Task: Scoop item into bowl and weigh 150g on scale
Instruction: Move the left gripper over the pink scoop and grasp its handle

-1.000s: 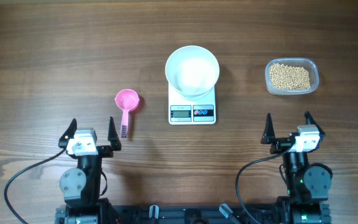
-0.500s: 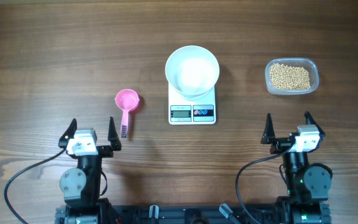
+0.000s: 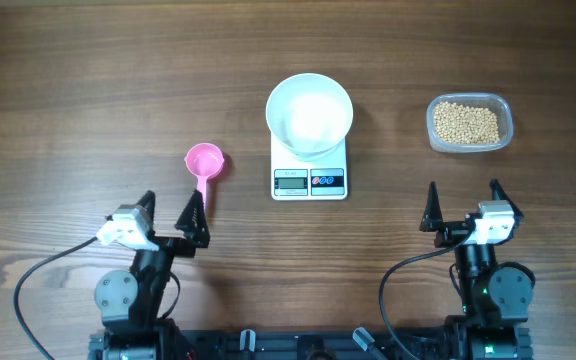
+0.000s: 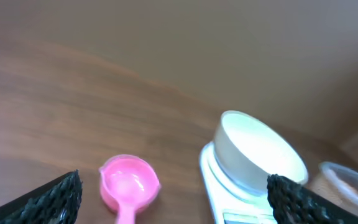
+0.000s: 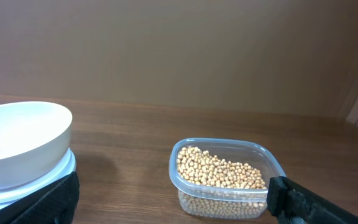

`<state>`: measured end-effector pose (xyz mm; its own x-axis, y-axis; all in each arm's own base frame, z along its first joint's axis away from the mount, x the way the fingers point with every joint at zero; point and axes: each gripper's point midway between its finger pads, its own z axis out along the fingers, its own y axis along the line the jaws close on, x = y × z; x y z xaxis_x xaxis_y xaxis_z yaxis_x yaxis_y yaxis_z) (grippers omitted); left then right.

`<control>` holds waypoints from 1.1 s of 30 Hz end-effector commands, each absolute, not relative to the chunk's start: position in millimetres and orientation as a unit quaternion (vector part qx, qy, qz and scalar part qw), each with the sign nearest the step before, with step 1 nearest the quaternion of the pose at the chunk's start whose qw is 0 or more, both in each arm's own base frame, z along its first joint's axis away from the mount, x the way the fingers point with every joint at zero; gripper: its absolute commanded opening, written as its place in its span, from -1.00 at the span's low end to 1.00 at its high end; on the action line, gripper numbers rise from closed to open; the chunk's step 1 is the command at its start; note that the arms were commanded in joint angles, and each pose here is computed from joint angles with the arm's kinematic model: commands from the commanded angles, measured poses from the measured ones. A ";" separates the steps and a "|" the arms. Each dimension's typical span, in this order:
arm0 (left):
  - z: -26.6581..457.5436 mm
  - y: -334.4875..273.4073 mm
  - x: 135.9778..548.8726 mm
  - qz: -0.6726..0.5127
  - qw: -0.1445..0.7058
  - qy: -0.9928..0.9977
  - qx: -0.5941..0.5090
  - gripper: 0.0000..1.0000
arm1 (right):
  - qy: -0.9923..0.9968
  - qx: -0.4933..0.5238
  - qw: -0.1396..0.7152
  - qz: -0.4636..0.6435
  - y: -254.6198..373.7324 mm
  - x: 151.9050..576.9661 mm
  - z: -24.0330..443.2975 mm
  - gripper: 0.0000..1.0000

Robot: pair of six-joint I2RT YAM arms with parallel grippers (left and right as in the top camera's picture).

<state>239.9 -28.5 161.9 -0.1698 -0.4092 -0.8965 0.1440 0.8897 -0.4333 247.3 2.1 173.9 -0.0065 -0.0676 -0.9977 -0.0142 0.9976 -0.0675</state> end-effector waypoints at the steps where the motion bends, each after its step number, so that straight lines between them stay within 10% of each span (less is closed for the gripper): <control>1: 196.3 -36.7 226.7 -0.244 0.629 0.733 -0.092 0.99 | 0.706 -0.016 0.708 -0.021 -1.8 247.0 175.7 0.99; 33: 204.7 -19.3 252.5 -0.153 0.403 0.893 -0.130 1.00 | 0.706 -0.016 0.708 -0.021 -1.8 247.0 175.7 0.99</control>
